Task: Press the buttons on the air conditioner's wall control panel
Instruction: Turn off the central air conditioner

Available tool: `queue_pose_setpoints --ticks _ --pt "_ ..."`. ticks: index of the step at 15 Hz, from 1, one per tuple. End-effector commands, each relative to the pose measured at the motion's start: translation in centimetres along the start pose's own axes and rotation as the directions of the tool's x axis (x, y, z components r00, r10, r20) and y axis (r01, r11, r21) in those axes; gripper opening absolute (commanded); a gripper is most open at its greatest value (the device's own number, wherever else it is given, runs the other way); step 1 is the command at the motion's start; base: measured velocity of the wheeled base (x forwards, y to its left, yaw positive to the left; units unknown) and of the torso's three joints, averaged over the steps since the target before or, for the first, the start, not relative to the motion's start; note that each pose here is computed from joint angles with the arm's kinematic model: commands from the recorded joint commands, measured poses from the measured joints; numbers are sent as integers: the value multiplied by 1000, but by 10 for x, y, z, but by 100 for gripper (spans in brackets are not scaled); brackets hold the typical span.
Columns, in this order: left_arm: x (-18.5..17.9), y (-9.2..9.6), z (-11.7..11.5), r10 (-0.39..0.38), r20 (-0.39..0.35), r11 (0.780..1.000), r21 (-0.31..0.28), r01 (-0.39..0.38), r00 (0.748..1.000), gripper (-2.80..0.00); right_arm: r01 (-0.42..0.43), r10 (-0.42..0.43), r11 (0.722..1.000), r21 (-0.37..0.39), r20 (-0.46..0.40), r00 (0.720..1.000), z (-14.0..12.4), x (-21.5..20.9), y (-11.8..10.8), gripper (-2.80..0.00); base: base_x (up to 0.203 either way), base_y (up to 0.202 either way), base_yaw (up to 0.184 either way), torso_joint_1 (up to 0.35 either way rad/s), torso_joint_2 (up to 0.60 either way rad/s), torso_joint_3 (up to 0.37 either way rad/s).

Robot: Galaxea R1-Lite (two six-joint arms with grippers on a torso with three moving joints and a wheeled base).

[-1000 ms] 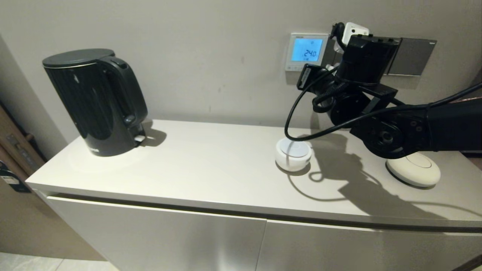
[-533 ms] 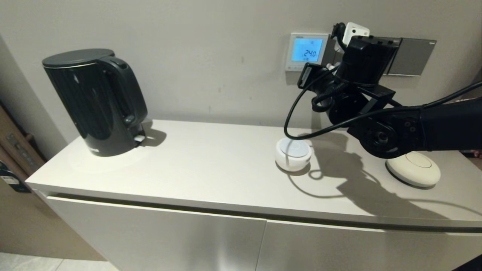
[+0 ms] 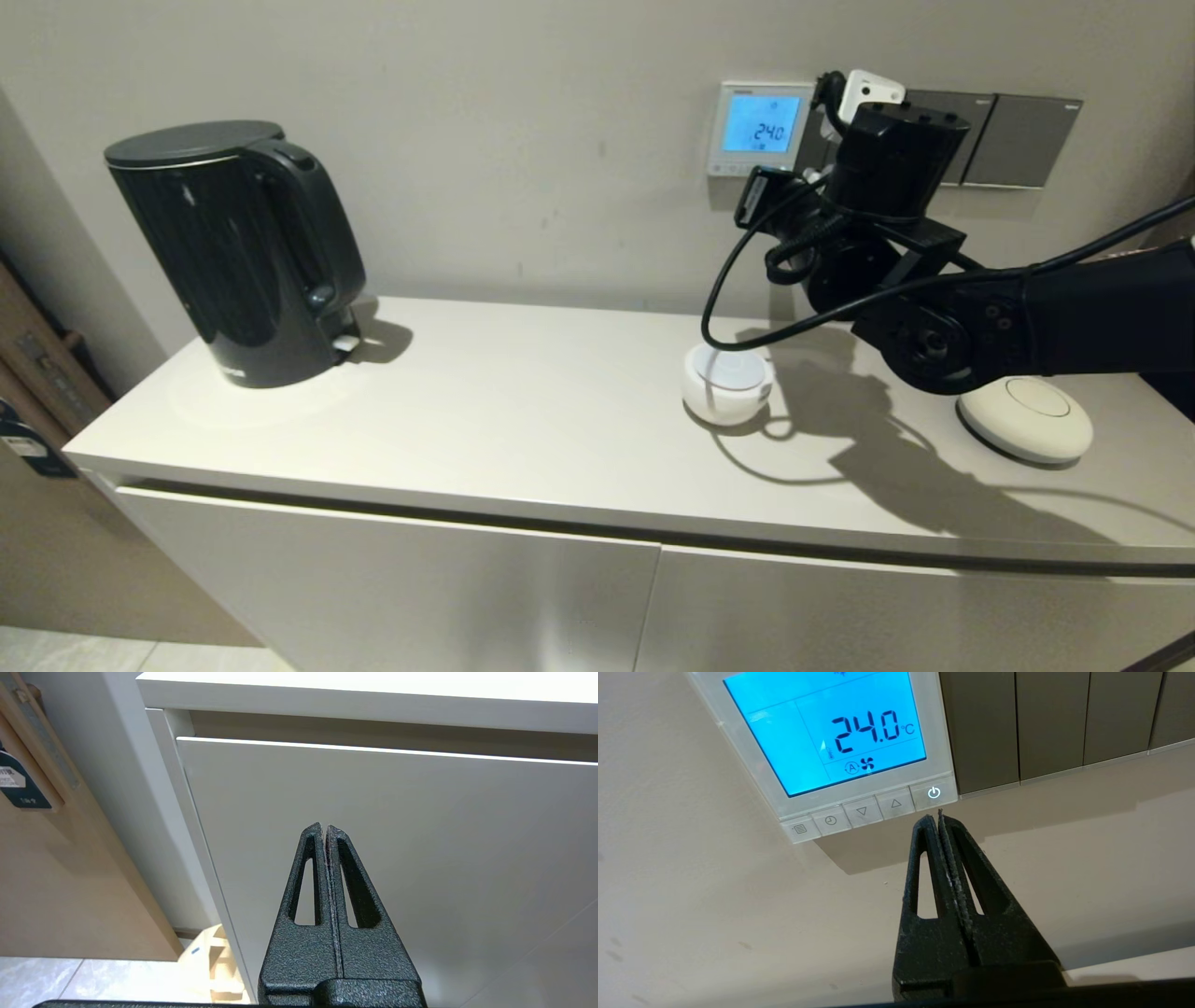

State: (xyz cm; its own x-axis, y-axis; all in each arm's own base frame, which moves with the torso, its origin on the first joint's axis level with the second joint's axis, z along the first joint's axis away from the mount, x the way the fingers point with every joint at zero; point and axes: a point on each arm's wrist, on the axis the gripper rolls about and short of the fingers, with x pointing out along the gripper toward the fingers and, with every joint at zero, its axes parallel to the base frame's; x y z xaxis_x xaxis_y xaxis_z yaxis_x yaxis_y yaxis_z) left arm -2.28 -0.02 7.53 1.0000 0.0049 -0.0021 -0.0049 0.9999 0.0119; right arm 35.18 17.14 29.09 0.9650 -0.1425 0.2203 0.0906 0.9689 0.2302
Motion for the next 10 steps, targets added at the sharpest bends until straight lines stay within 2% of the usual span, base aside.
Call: queue_pose_setpoints --ticks 1,10 --pt "0 0 0 0 0 1000 0 0 1000 -280 6 -6 1000 1 5 1000 0 2 0 -280 0 0 0 0 0 0" --pt "0 0 0 0 1 1000 0 0 1000 -280 24 -24 1000 -12 13 1000 -1 8 -6 -280 0 0 0 0 0 0"
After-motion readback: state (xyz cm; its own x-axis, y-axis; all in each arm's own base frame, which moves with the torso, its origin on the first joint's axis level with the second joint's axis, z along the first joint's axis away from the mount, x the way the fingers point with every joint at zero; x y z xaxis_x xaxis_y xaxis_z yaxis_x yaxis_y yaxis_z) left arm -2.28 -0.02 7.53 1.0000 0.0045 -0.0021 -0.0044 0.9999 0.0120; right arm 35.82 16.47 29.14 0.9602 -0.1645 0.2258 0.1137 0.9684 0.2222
